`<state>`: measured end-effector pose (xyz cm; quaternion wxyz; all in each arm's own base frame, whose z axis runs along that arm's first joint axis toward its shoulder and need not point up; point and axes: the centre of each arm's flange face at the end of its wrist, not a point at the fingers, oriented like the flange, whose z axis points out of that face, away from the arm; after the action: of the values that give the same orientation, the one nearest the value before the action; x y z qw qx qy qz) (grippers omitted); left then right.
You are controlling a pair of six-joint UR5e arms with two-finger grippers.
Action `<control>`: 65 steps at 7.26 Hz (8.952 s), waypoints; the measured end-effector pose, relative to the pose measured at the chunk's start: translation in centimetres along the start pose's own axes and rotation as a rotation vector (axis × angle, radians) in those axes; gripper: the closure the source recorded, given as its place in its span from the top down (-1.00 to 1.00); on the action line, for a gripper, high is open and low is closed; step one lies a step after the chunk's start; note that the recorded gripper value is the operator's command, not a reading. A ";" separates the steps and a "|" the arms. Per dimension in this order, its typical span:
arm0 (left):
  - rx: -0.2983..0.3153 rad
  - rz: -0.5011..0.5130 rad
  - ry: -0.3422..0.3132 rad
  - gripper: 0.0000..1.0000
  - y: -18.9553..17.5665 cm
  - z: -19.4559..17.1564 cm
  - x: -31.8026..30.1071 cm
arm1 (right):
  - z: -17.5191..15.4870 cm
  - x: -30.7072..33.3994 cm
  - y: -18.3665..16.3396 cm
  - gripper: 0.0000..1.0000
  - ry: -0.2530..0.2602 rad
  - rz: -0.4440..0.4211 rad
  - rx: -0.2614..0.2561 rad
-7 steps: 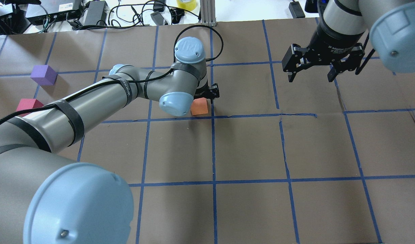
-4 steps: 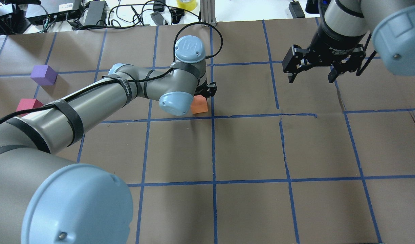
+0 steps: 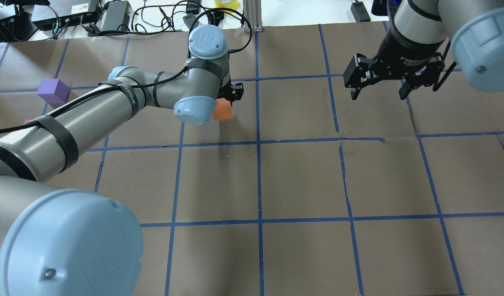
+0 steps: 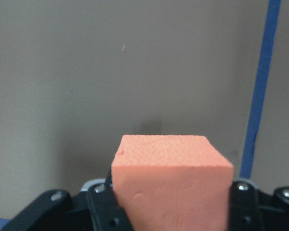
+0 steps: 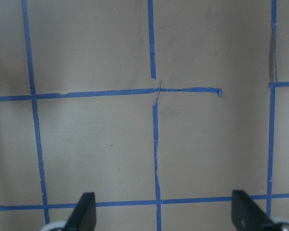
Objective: Arrange blocks in a line
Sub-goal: 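Carry the orange cube with the left gripper toward the pink cube, then lower the orange cube between the pink and purple cubes with the left gripper, then open the left gripper and raise it away from the cubes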
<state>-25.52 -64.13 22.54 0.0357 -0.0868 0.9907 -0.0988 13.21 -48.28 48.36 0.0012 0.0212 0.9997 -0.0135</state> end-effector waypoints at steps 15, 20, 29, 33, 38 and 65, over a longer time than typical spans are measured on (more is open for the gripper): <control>0.034 0.307 0.051 -1.00 -12.6 -1.0 -52.3 | -0.9 0.2 0.6 1.00 0.012 0.010 0.012; -0.009 0.299 0.069 -1.00 -13.9 3.1 -53.6 | -0.9 0.2 0.5 1.00 0.014 0.010 0.014; -0.075 0.237 0.082 -1.00 -12.5 6.8 -54.7 | -1.0 0.3 0.4 1.00 0.013 0.010 0.021; -0.107 0.228 0.100 -1.00 -11.4 9.0 -55.0 | -1.0 0.3 0.5 1.00 0.013 0.010 0.019; -0.109 0.227 0.088 -1.00 -10.9 9.5 -55.5 | -1.0 0.3 0.5 1.00 0.014 0.011 0.018; -0.164 0.277 0.100 1.00 -7.7 -13.0 -51.2 | -2.3 0.3 1.6 1.00 0.012 -0.092 0.037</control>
<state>24.92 -59.98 39.53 -0.0076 0.0531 0.9984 -0.0159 12.94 -46.58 50.65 -0.0056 -0.0245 0.9992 -0.0321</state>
